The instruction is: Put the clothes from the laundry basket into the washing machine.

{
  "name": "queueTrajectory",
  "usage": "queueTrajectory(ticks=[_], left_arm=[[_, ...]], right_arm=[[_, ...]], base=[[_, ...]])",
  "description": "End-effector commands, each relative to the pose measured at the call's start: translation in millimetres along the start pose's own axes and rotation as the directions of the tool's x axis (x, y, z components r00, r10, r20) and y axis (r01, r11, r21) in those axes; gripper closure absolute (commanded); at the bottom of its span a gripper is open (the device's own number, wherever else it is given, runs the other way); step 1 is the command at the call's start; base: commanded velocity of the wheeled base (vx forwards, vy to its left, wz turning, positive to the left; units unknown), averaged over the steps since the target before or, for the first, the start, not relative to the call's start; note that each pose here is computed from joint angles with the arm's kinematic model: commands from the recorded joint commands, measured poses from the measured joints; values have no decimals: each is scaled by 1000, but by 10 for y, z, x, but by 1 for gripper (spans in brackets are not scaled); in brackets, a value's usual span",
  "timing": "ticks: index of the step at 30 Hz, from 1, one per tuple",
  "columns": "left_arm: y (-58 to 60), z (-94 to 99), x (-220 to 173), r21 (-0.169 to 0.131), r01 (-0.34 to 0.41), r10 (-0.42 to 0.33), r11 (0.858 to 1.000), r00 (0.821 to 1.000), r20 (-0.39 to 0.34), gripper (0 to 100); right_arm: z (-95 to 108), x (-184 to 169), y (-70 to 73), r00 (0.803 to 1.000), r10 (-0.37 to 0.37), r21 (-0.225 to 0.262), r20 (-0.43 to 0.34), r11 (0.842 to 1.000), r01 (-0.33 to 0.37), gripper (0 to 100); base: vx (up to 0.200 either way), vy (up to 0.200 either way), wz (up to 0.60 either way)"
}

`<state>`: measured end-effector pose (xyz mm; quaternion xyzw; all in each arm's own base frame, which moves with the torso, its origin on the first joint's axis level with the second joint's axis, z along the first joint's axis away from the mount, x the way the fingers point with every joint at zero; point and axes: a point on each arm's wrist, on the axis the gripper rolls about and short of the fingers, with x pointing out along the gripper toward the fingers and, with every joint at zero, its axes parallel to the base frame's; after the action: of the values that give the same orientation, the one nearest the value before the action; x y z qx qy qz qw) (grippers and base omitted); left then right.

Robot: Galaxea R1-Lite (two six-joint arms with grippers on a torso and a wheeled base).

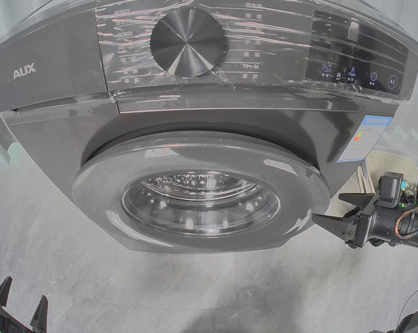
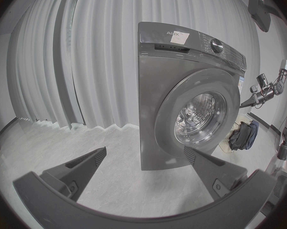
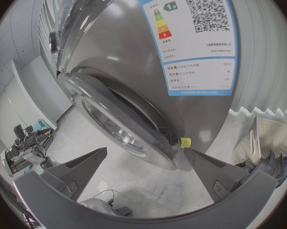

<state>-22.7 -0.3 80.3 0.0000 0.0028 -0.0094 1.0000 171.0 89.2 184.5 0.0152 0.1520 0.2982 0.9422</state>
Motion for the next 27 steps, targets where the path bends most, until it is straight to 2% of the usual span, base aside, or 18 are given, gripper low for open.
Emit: queueTrajectory(ticks=[1,5,12,16,21,25,27], left_arm=[[0,-48,-1,0,0,0,1000,1000,1,0],[0,-50,-1,0,0,0,1000,1000,-1,0],[0,-48,-1,0,0,0,1000,1000,1,0],[0,-50,-1,-2,0,0,1000,1000,-1,0],[0,-50,-1,0,0,0,1000,1000,-1,0],[0,-50,-1,0,0,0,1000,1000,-1,0],[0,-50,-1,-2,0,0,1000,1000,-1,0]], right_arm=[[8,185,-26,999,-1,5,-37,1000,1,0],[-5,227,-24,999,2,4,-49,1000,-2,0],[-66,232,81,996,56,-2,-73,998,-56,0],[-181,151,88,993,58,0,-102,998,-58,0],[-281,-81,103,993,60,-3,-101,998,-60,0],[-263,-59,88,994,48,-2,-98,999,-48,0],[-169,25,81,996,45,-4,-79,999,-46,0]], base=[[0,0,0],[0,0,0],[0,0,0],[0,0,0],[0,0,0],[0,0,0],[0,0,0]])
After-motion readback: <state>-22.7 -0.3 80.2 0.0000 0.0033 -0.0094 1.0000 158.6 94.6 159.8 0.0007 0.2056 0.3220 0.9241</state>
